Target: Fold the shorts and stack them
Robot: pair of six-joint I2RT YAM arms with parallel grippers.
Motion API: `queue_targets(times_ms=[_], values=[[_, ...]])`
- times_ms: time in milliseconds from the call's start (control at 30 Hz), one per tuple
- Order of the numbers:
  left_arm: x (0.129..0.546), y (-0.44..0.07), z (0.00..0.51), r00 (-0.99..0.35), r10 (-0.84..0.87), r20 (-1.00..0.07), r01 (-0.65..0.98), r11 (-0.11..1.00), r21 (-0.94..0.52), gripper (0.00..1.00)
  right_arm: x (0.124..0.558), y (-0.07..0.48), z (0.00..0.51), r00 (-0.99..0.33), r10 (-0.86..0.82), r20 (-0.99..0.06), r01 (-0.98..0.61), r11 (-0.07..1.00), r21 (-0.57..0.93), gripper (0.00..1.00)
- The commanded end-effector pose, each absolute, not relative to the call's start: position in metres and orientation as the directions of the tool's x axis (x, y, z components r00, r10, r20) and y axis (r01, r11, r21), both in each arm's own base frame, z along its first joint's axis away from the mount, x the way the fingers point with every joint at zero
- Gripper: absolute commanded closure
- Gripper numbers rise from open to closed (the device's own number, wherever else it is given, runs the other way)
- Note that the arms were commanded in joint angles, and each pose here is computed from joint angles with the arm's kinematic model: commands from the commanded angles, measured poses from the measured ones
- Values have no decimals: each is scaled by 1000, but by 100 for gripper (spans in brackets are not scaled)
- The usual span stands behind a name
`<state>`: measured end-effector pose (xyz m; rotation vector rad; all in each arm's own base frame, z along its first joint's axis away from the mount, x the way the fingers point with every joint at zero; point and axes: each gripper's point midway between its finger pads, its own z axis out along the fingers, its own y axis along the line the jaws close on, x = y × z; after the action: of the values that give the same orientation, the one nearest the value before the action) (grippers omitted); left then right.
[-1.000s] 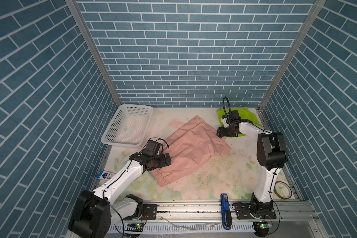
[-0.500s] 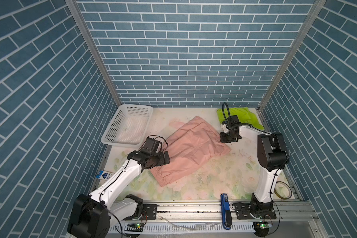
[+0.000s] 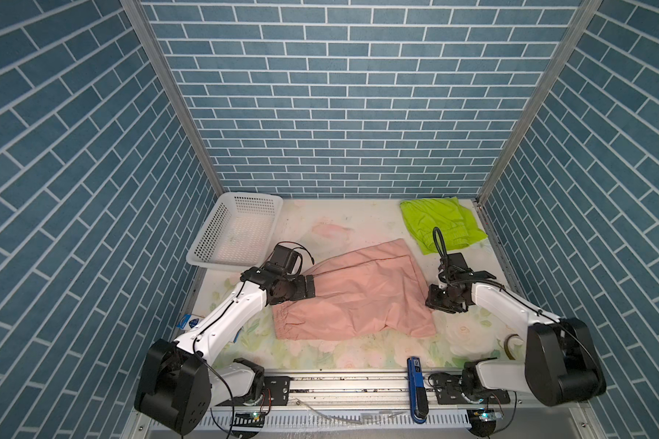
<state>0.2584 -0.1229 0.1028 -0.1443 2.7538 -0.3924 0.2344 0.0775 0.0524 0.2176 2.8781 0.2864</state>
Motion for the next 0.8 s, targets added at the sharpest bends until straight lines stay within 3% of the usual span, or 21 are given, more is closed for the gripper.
queue_targets(times_ms=[0, 167, 467, 767], values=[[263, -123, 108, -933, -125, -338, -28, 960, -278, 0, 248, 55, 88, -903, 215, -372, 175, 975, 137, 51], [269, -123, 109, -931, -115, -345, -21, 965, -262, 0, 301, 89, 115, -868, 118, -483, 0, 971, 238, 51], [265, -119, 109, -930, -127, -345, -38, 967, -253, 0, 387, 140, 92, -888, 16, -460, -147, 937, 317, 58], [254, -110, 93, -926, -208, -316, -114, 950, -289, 0, 398, 152, 56, -925, -46, -378, -160, 947, 278, 65]])
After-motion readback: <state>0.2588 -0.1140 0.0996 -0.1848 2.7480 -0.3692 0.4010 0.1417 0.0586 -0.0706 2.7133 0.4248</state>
